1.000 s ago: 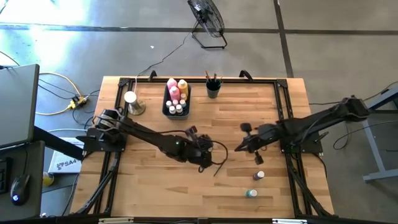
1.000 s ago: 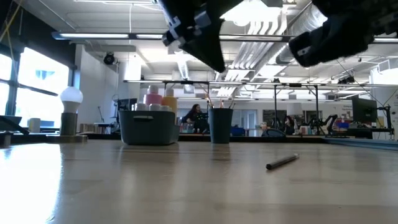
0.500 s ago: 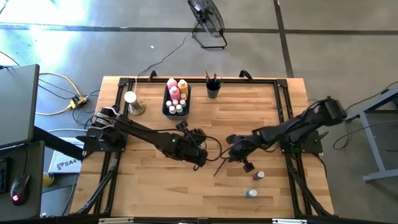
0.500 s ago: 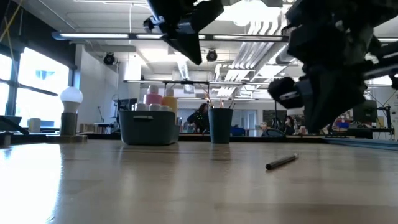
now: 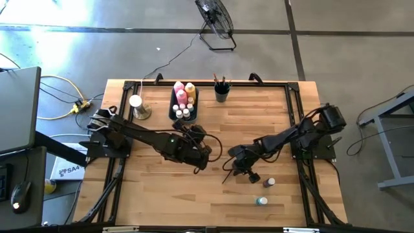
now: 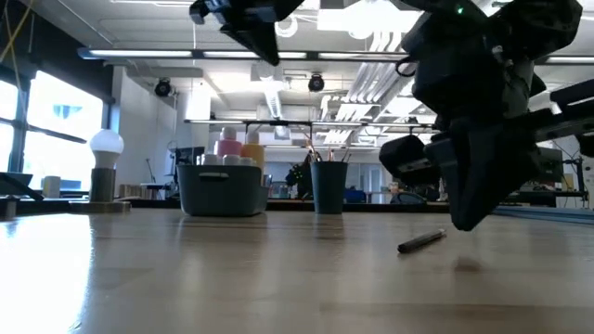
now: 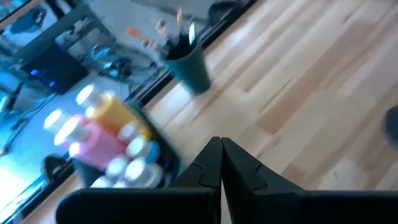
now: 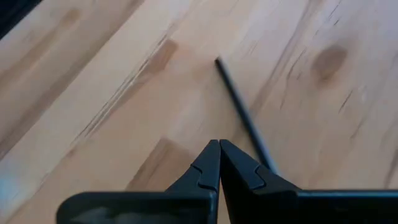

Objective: Pick & Place Paint Supplies
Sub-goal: Put the silver paint brush into the green cup

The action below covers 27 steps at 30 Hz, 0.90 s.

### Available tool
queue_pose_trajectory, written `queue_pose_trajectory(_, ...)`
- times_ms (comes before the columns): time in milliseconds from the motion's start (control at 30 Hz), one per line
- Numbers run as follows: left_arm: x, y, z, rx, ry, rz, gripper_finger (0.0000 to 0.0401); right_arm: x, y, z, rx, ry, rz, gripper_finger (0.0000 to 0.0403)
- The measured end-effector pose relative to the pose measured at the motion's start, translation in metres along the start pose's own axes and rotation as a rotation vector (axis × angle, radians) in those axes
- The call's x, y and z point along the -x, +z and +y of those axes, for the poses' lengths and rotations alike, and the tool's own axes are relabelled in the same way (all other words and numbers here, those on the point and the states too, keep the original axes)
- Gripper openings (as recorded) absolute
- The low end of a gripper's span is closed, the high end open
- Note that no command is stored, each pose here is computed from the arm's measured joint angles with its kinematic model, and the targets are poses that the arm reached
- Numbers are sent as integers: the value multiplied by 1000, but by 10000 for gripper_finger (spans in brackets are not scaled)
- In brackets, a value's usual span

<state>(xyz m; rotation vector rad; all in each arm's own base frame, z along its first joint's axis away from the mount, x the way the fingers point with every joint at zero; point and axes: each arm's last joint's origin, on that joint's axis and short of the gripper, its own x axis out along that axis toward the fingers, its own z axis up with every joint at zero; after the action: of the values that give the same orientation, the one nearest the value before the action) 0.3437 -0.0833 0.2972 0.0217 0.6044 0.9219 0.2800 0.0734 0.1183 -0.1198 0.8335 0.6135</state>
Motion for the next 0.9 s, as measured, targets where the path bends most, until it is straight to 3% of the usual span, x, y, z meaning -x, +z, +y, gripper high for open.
queue_pose_trajectory(233,2,0,4,27,8,5,0,-1,-3,-6,6,-66,24,2)
queue_pose_trajectory(467,2,-1,4,26,3,12,0,-5,-11,-15,-31,-36,44,2)
queue_pose_trajectory(900,2,-1,3,32,-6,20,0,-1,-9,-42,-45,-350,-1,2)
